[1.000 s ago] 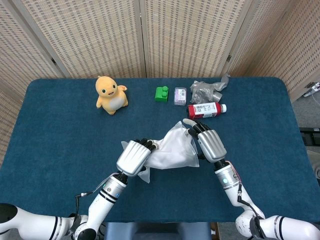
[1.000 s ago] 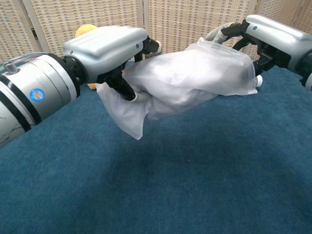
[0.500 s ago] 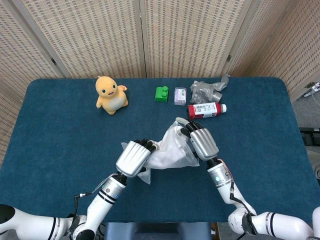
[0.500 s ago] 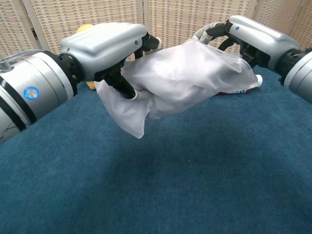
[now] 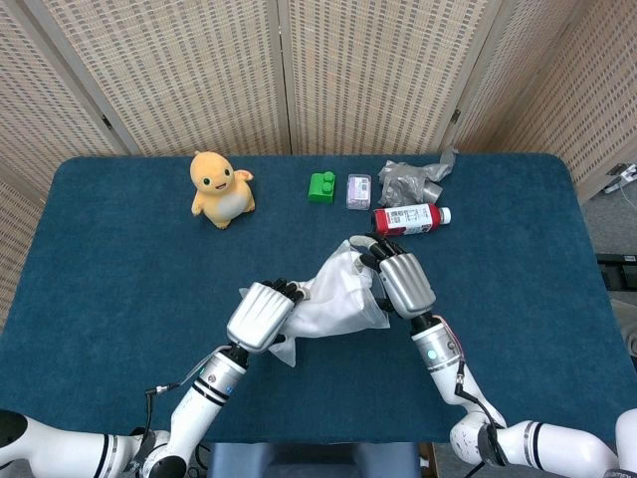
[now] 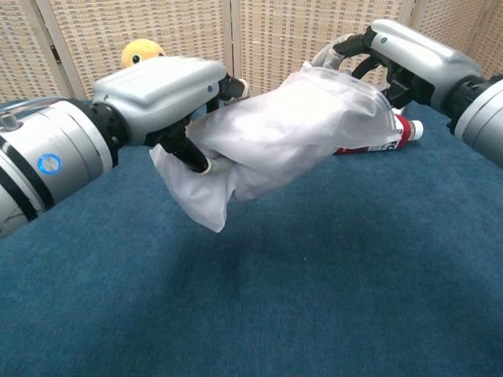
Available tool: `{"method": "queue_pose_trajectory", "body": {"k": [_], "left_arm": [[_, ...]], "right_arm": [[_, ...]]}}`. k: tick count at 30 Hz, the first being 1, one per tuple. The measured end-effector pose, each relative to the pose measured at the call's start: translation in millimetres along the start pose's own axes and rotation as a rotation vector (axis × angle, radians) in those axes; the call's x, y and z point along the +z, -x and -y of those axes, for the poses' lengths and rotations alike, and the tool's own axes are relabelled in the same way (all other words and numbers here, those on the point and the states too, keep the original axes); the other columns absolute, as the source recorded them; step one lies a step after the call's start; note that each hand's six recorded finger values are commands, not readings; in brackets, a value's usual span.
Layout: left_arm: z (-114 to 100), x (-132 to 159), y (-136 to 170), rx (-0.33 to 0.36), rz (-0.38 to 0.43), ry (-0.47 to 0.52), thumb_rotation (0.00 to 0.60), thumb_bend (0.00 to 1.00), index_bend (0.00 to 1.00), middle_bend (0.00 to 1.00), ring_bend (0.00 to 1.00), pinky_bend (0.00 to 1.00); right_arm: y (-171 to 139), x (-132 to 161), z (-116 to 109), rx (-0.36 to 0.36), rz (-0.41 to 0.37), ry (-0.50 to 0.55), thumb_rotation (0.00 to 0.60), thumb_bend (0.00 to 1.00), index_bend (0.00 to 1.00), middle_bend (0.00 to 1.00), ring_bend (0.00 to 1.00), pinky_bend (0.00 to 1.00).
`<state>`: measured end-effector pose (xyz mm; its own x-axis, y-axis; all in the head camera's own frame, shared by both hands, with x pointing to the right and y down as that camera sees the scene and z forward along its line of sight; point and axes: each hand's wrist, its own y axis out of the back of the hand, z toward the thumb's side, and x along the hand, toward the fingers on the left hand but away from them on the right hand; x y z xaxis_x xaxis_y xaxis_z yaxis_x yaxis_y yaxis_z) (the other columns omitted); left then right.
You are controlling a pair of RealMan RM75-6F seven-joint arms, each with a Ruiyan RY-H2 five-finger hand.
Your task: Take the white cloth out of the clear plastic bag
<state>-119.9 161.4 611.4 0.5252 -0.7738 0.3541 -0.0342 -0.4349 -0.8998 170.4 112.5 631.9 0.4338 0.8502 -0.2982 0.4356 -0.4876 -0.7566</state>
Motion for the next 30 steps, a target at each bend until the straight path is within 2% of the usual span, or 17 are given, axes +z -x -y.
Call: {"method": "queue_pose_trajectory", "body": {"k": [6, 8, 11, 13, 15, 19, 26, 28, 30], "left_arm": [[13.8, -12.5, 5.9, -0.067, -0.045, -0.028, 0.600, 0.41, 0.26, 0.40, 0.38, 0.65], [16.5, -16.0, 8.4, -0.083, -0.050, -0.035, 0.600, 0.36, 0.19, 0.33, 0.35, 0.65], [18.8, -19.2, 10.6, -0.102, -0.056, -0.048, 0.600, 0.21, 0.04, 0.15, 0.31, 0.65], [20.6, -21.5, 12.5, -0.120, -0.063, -0.056, 0.600, 0.13, 0.00, 0.04, 0.29, 0.65], [21.8, -23.3, 14.4, -0.134, -0.069, -0.059, 0.600, 0.09, 0.00, 0.00, 0.27, 0.64], [23.4, -26.7, 18.9, -0.146, -0.075, -0.061, 0.600, 0.06, 0.00, 0.00, 0.26, 0.63], [23.0, -28.0, 25.9, -0.136, -0.070, -0.058, 0.600, 0.05, 0.00, 0.00, 0.26, 0.63], [22.3, -27.1, 28.5, -0.125, -0.059, -0.060, 0.600, 0.05, 0.01, 0.03, 0.28, 0.63], [21.6, -26.1, 30.7, -0.111, -0.047, -0.061, 0.600, 0.05, 0.06, 0.11, 0.32, 0.63]], "right_arm": [[1.5, -1.4, 2.4, 0.019, 0.008, 0.009, 0.600, 0.62, 0.71, 0.24, 0.13, 0.28], [2.5, -1.0, 2.9, 0.023, 0.007, 0.008, 0.600, 0.62, 0.71, 0.24, 0.13, 0.28], [4.6, -0.2, 4.6, 0.027, 0.007, 0.006, 0.600, 0.62, 0.71, 0.24, 0.13, 0.28], [6.1, 0.0, 6.1, 0.031, 0.009, 0.005, 0.600, 0.62, 0.71, 0.24, 0.13, 0.28], [7.5, -0.5, 7.6, 0.035, 0.011, 0.001, 0.600, 0.62, 0.71, 0.24, 0.13, 0.28], [9.5, -2.6, 9.9, 0.040, 0.022, -0.003, 0.600, 0.62, 0.71, 0.24, 0.13, 0.28], [10.7, -10.8, 10.9, 0.043, 0.054, -0.010, 0.600, 0.62, 0.71, 0.24, 0.13, 0.28], [10.3, -13.5, 10.6, 0.043, 0.064, -0.013, 0.600, 0.62, 0.71, 0.24, 0.13, 0.28], [9.6, -16.6, 10.0, 0.044, 0.076, -0.016, 0.600, 0.62, 0.71, 0.24, 0.13, 0.28]]}}
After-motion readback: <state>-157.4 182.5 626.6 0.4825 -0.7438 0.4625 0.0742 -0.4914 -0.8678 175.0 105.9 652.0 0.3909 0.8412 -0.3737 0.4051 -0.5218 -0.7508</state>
